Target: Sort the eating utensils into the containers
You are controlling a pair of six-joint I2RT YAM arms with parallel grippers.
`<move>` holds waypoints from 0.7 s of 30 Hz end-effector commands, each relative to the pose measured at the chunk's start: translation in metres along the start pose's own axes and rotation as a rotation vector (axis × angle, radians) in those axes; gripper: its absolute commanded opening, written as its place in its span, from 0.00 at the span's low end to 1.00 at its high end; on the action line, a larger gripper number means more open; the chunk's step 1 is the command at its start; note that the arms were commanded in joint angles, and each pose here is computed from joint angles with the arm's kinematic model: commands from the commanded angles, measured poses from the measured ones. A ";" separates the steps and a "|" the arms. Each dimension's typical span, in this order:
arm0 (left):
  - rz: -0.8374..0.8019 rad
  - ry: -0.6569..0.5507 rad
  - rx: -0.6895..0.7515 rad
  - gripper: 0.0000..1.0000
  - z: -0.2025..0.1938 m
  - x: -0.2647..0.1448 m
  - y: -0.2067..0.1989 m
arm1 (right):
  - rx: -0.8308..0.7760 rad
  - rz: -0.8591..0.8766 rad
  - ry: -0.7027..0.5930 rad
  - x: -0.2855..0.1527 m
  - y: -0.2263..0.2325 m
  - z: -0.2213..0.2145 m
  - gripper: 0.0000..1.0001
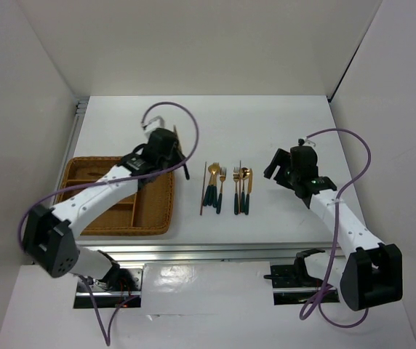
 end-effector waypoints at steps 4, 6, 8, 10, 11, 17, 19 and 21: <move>0.056 -0.367 -0.416 0.30 0.059 -0.037 0.063 | 0.009 0.037 -0.020 0.004 0.006 0.011 0.82; 0.096 -0.453 -0.517 0.30 0.071 -0.045 0.094 | 0.009 0.042 -0.005 0.006 0.006 0.009 0.82; 0.138 -0.520 -0.616 0.30 0.079 -0.047 0.119 | 0.008 0.039 0.005 0.008 0.006 0.008 0.82; 0.154 -0.562 -0.711 0.30 0.085 -0.052 0.132 | 0.008 0.045 0.018 0.010 0.006 0.006 0.82; 0.175 -0.574 -0.741 0.30 0.085 -0.050 0.140 | 0.008 0.046 0.018 0.010 0.006 0.006 0.82; 0.240 -0.676 -0.876 0.30 0.112 -0.044 0.164 | 0.008 0.057 0.014 0.012 0.008 0.009 0.82; 0.261 -0.676 -0.902 0.29 0.122 -0.035 0.167 | 0.008 0.057 0.014 0.012 0.008 0.009 0.82; 0.266 -0.678 -0.927 0.27 0.131 -0.029 0.165 | 0.008 0.057 0.014 0.012 0.008 0.009 0.82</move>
Point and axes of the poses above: each gripper's point midway between its finger pads, its own x axis out along the fingers, its own y axis along the line the jaws close on, z = x × y, the point moved 10 cm from there along -x, back along the fingers, and after that the axes turned 15 degrees about -x, right-handed, at the moved point
